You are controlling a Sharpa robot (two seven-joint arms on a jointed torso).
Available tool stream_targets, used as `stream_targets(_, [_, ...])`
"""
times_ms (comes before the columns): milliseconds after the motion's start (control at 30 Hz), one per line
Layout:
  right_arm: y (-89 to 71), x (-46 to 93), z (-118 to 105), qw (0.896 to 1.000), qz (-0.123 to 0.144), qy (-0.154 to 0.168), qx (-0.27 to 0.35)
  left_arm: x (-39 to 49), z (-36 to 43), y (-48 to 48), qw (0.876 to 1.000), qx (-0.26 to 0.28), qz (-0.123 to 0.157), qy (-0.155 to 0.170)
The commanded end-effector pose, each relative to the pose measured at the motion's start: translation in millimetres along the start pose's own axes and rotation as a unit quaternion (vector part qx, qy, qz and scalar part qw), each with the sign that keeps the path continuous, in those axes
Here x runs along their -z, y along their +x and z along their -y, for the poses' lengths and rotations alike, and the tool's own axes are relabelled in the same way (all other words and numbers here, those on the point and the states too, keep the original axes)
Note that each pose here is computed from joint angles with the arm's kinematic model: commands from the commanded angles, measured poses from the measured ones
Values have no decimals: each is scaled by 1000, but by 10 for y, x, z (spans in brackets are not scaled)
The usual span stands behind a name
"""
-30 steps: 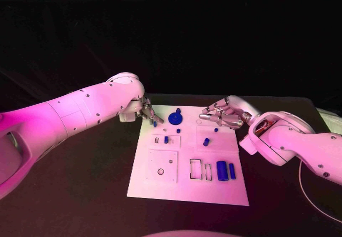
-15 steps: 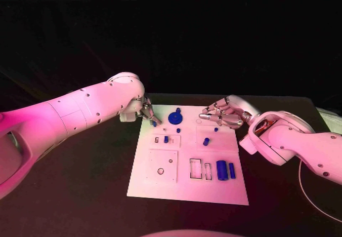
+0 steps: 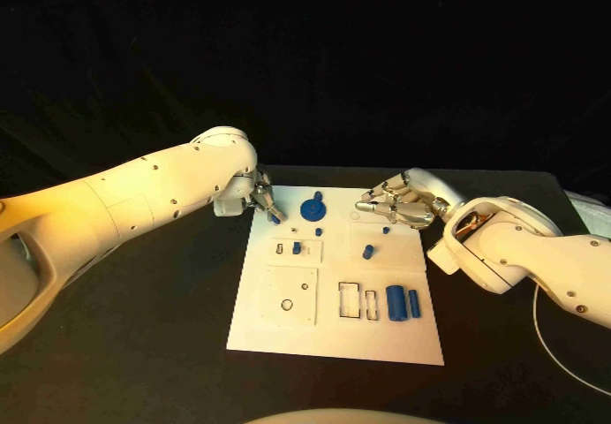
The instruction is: Assemble the parts on the task board
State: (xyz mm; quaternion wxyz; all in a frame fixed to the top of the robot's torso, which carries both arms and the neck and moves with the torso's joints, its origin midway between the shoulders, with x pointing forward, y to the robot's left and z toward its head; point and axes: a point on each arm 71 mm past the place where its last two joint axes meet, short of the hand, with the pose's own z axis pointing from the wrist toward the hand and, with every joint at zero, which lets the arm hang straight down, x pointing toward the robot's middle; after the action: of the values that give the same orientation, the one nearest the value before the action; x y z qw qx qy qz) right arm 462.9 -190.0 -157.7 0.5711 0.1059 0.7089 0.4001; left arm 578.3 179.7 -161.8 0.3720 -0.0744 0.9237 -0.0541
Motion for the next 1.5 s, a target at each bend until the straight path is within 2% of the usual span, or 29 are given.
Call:
stream_targets(33, [14,-1,-1,1000,-7,-1,2,-7,20,10,1000,12,-1,16])
stream_targets(267, [19,-1,7,1000,-11,1,2,26,-10,26,999,42,-5,28])
stream_targets(400, [21,2,20,1000,-13,5,3,91,-50,62,998,58,-8,35])
stream_targets(600, [25,5,32,1000,-15,7,3,187,-74,101,996,77,5,52])
stream_targets(833, [41,11,52,1000,-18,9,3,277,-105,222,994,75,21,76])
stream_targets(1200, [64,17,70,1000,-22,11,2,263,-146,471,996,34,6,88])
stream_targets(1500, [73,17,75,1000,-24,12,2,245,-158,560,996,19,-13,90])
